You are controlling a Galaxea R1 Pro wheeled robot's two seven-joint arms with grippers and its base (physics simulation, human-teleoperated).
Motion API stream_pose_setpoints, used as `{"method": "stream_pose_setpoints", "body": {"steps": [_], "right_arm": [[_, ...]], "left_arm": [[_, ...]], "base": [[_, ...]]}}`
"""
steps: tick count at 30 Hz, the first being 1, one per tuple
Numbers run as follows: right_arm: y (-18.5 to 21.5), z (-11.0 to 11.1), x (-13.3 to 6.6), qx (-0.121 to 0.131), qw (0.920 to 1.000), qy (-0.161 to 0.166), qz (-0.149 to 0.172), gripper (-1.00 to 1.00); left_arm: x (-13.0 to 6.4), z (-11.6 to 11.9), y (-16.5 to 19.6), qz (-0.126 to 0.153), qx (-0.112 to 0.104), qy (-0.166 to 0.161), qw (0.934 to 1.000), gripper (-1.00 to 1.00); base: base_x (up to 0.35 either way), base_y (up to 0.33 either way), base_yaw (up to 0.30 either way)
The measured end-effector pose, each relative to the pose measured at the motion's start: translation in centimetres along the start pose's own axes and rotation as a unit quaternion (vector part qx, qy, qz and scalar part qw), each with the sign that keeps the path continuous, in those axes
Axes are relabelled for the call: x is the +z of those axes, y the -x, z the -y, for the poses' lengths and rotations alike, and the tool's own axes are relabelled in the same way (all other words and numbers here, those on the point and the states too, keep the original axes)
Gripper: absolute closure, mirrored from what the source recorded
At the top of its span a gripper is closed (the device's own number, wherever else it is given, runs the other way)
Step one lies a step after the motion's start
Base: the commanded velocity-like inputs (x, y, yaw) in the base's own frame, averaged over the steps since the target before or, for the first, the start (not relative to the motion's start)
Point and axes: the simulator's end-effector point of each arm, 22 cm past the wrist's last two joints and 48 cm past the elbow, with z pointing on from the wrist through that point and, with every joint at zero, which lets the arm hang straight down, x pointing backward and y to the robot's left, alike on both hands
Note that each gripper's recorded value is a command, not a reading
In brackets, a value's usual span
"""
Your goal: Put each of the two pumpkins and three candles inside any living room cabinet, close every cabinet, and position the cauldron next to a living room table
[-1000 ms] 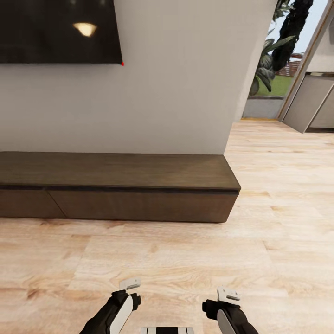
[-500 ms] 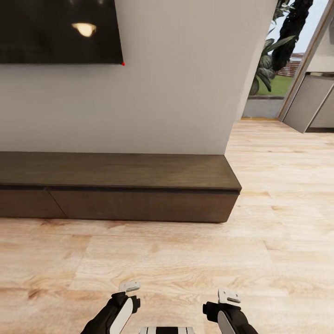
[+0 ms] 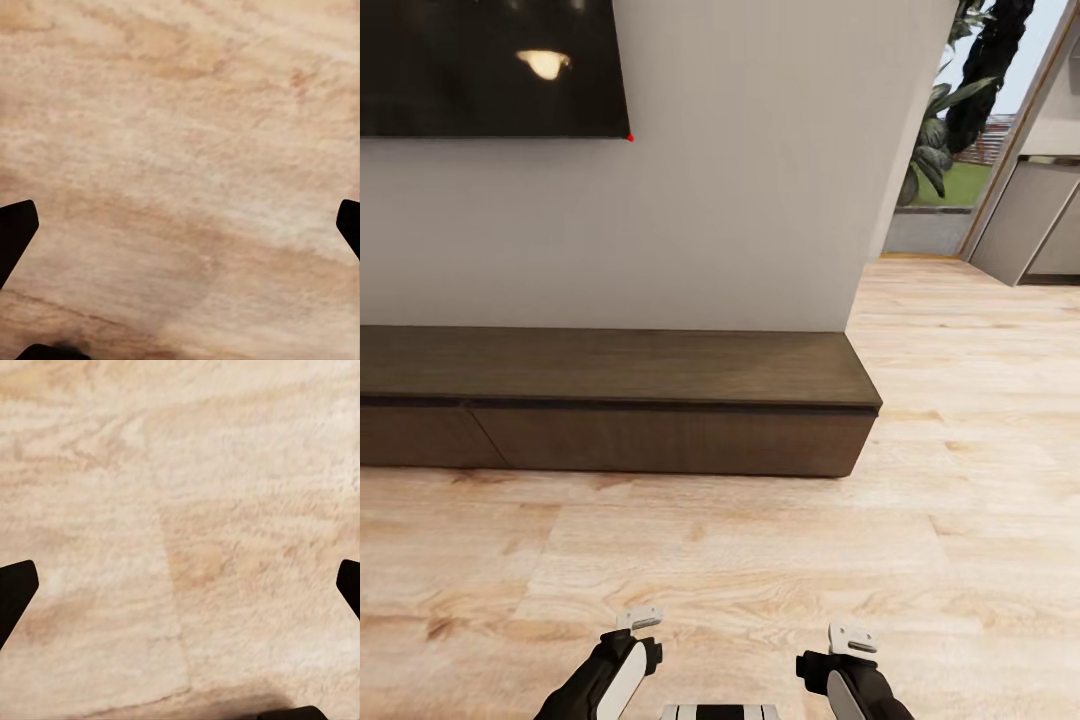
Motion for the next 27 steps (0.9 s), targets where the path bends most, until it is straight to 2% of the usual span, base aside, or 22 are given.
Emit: {"method": "stream_pose_setpoints", "body": {"steps": [19, 27], "right_arm": [[-0.07, -0.12, 0.0, -0.001, 1.0, 0.0, 0.0, -1.0], [-0.08, -0.22, -0.02, -0.001, 1.0, 0.0, 0.0, -1.0]], "left_arm": [[-0.02, 0.09, -0.03, 0.0, 0.001, 0.0, 1.0, -1.0], [-0.05, 0.2, -0.03, 0.0, 0.002, -0.001, 1.0, -1.0]], "base": [[0.0, -0.002, 0.0], [0.0, -0.133, 0.0]]}}
